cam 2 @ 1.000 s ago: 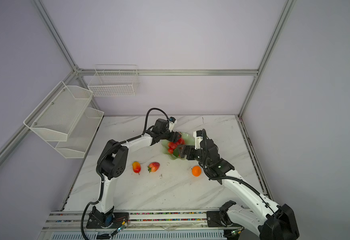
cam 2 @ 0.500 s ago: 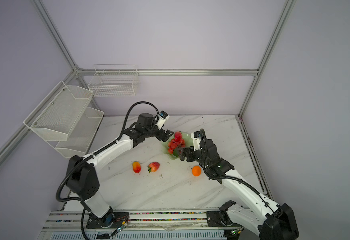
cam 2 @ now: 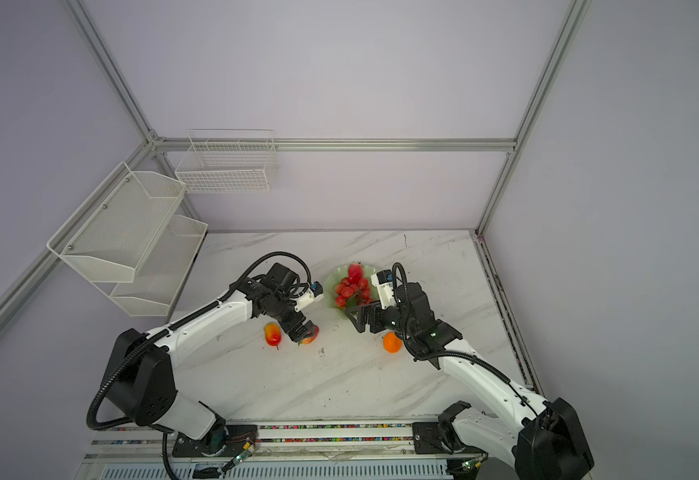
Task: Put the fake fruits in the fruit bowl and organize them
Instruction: 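Move the left gripper to the leafy red strawberry and grasp it, then carry the leafy red strawberry into the bowl and release it with the left gripper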
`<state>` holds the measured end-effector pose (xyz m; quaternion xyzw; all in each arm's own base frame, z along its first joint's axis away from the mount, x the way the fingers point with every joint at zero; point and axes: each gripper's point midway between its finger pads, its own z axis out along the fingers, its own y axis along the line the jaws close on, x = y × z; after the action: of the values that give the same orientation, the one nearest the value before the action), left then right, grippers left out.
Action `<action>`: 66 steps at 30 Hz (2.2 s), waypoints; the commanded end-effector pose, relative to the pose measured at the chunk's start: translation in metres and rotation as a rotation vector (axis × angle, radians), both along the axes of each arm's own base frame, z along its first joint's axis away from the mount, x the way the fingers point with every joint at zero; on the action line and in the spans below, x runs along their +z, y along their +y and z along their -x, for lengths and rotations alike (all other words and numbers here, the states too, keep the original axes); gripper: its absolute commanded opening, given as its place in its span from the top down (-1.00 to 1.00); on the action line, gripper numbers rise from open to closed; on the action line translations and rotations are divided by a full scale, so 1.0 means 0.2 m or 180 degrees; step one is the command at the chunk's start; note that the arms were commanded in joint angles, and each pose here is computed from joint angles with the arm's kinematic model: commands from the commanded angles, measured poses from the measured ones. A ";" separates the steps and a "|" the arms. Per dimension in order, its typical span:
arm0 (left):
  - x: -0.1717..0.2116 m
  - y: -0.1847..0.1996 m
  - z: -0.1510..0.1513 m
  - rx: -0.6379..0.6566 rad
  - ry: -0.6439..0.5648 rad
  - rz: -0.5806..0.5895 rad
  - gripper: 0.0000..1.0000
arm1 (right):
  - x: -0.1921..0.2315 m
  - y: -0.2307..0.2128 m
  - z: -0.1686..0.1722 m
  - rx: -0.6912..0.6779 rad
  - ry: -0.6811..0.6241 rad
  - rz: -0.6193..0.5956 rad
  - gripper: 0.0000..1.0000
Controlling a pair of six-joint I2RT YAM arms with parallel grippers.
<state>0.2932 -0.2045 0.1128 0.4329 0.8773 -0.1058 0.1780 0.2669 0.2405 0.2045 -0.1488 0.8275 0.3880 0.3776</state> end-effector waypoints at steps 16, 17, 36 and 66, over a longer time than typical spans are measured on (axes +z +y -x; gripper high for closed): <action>-0.29 0.00 -0.05 -0.0117 0.0077 -0.0340 -0.58 | -0.08 -0.01 0.05 0.0100 0.0043 0.0056 -0.95; -0.31 0.00 -0.04 -0.0117 0.0109 -0.0361 -0.56 | -0.08 -0.01 0.04 0.0103 0.0041 0.0056 -0.95; -0.24 -0.05 -0.06 -0.0194 0.0111 -0.0266 0.10 | -0.03 -0.01 0.03 0.0082 -0.0053 0.0054 -0.95; 0.31 -0.43 -0.97 -0.0693 -0.1356 -0.0016 0.18 | 0.08 -0.01 -0.08 -0.0053 -0.0190 0.0020 -0.95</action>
<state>0.4641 -0.2800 0.1183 0.5402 0.7933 -0.0372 0.2784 0.2776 0.2409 0.2131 -0.1539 0.8239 0.3815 0.3899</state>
